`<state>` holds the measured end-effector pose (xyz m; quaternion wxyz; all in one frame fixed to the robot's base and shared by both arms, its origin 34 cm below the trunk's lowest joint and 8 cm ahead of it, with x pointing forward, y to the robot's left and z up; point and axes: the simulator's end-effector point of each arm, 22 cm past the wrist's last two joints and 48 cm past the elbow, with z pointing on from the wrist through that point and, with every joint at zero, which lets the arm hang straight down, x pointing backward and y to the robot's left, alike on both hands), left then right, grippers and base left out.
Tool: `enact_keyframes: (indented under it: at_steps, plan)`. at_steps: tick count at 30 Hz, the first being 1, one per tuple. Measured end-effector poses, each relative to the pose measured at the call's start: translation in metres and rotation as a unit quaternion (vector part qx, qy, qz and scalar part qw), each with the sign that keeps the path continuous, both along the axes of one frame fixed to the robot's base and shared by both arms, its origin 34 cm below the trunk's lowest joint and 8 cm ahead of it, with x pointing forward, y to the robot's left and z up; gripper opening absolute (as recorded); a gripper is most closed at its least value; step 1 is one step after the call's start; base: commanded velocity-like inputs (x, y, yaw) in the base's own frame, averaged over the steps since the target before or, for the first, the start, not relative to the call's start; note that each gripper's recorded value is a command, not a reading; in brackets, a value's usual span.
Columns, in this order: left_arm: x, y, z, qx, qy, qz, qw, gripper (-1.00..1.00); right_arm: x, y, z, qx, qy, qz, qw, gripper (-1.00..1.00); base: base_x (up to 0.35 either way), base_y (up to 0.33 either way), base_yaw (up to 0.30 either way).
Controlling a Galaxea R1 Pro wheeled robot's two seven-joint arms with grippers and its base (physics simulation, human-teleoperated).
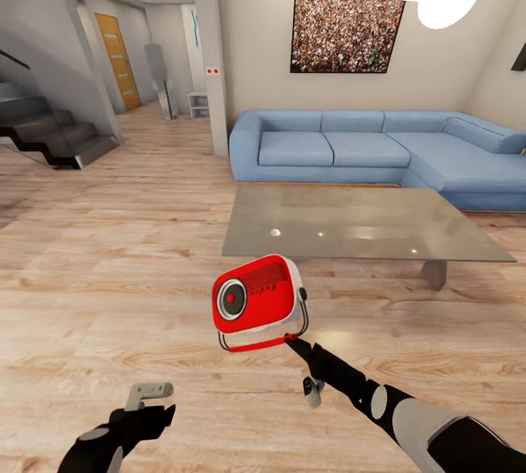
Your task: Turn on the radio receiver that's on the table in the living room.
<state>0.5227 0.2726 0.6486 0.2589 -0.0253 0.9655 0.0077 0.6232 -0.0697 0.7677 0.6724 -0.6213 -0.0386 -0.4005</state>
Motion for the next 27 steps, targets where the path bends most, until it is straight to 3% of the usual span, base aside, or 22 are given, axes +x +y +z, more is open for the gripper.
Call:
enact_keyframes:
  at_steps: [3,4,13,17,20,23,27]
  plan:
    - [0.001,0.001,0.002,0.001,-0.001,0.000,1.0000,1.00,0.001,0.000,0.000,0.001,0.000,-0.002,1.0000,-1.00,0.000,0.000,0.000]
    - [0.001,0.001,0.002,0.001,-0.001,0.000,1.0000,-1.00,0.000,0.000,0.000,0.000,0.001,0.000,1.0000,-1.00,0.000,0.000,0.000]
    - [0.011,0.006,0.008,0.013,-0.016,0.005,0.9998,-1.00,-0.001,0.001,0.000,-0.002,-0.002,0.001,1.0000,-1.00,0.000,0.000,0.000]
    - [0.017,-0.005,0.011,0.027,-0.026,-0.020,0.9991,-1.00,-0.001,0.001,-0.001,-0.003,-0.002,0.002,1.0000,-1.00,0.000,0.000,0.000]
    - [0.020,-0.014,0.012,0.024,-0.029,-0.027,0.9989,-1.00,-0.001,0.002,-0.001,-0.003,-0.002,0.003,1.0000,-1.00,0.000,0.000,0.000]
    - [0.046,-0.023,0.027,0.017,-0.045,-0.033,0.9983,-1.00,-0.003,0.003,-0.002,-0.005,-0.002,0.007,1.0000,-1.00,0.000,0.000,0.000]
    - [0.073,-0.048,0.044,0.011,-0.028,-0.059,0.9978,-1.00,-0.013,0.008,-0.008,-0.020,-0.002,0.033,0.9993,-1.00,0.000,0.000,0.000]
